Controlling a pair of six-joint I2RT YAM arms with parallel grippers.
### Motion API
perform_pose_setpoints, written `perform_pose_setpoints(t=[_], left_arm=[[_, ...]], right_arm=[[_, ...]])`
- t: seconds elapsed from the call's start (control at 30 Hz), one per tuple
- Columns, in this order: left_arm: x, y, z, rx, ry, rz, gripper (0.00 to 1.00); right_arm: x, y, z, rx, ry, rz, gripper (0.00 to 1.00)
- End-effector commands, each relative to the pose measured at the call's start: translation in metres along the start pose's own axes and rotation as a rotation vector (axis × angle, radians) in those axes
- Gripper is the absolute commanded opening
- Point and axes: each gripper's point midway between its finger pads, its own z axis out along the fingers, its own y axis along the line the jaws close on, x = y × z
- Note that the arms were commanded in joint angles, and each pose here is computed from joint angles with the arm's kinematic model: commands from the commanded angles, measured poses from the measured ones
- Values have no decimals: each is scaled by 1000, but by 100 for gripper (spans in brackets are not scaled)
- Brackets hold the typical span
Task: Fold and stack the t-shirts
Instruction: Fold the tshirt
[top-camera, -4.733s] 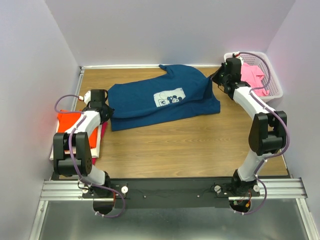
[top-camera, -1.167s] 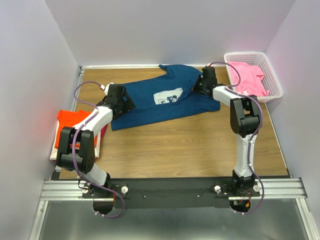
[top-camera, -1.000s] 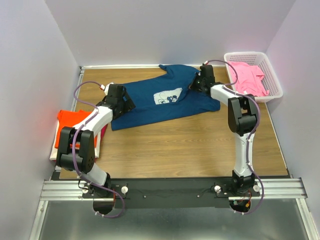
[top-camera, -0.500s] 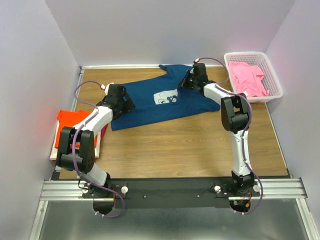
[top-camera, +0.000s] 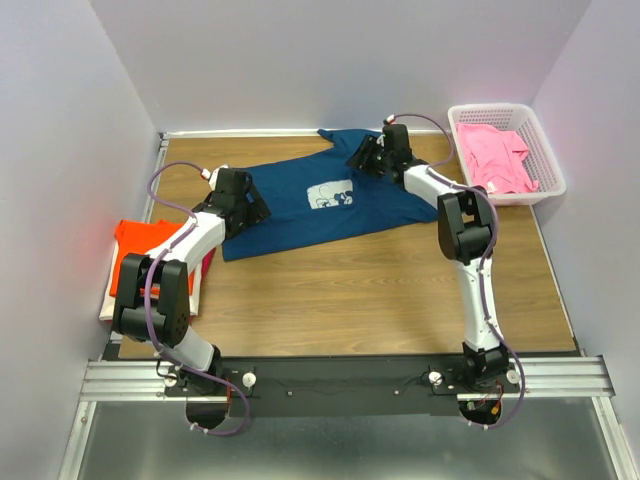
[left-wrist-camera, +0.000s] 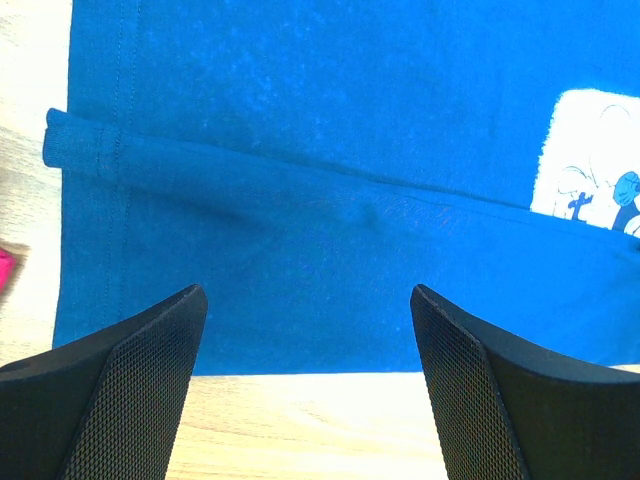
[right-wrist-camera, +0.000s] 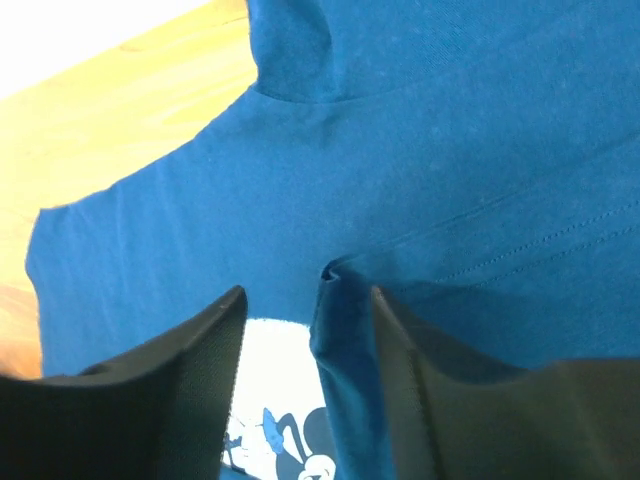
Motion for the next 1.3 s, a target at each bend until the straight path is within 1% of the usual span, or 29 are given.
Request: perform_pose_setpoints(t=[0.0, 0.07, 0.1, 0.13, 0.17, 0.2, 0.23, 0.27, 0.3, 0.37, 0.4, 0.6, 0.73, 0.87, 0.9, 0.97, 1.1, 1.27], left_arm=[[-4, -4, -4, 12, -10, -10, 90], [-5, -6, -3, 15, -11, -19, 90], [-5, -6, -3, 11, -11, -25, 90], [-5, -5, -2, 2, -7, -30, 90], [-6, -3, 0, -10, -8, -33, 90], [-7, -4, 1, -14, -9, -46, 90], [-6, -3, 2, -21, -8, -56, 90], [-3, -1, 5, -32, 5, -61, 90], [-2, -1, 6, -34, 11, -68, 90], [5, 3, 11, -55, 27, -100, 90], [7, 3, 13, -59, 33, -114, 90], [20, 12, 27, -92, 53, -149, 90], [27, 19, 29, -112, 56, -158, 90], [34, 34, 31, -169, 53, -163, 90], [35, 35, 31, -173, 53, -168, 90], [37, 35, 33, -175, 57, -174, 90], [32, 32, 33, -167, 46, -176, 90], [30, 33, 34, -181, 32, -199, 90]], right_arm=[[-19, 20, -15, -31, -48, -44, 67], [-34, 21, -38, 11, -87, -70, 76], [-40, 22, -48, 25, -107, -76, 77], [-44, 20, -57, 46, -118, -74, 77], [-29, 3, -63, 88, -92, -64, 77], [-44, 2, -85, 121, -124, -58, 77], [-40, -7, -93, 155, -119, -52, 77], [-30, -30, -103, 225, -106, -45, 77], [-34, -30, -119, 234, -121, -47, 77], [-35, -56, -137, 326, -142, -38, 77], [-23, -68, -147, 351, -119, -26, 77], [2, -122, -173, 474, -80, 40, 75], [0, -134, -182, 513, -99, 62, 75], [6, -139, -178, 515, -81, 79, 73], [8, -137, -177, 504, -74, 84, 73], [11, -134, -175, 486, -59, 85, 67], [4, -123, -174, 463, -71, 59, 67], [7, -108, -162, 439, -58, 31, 67]])
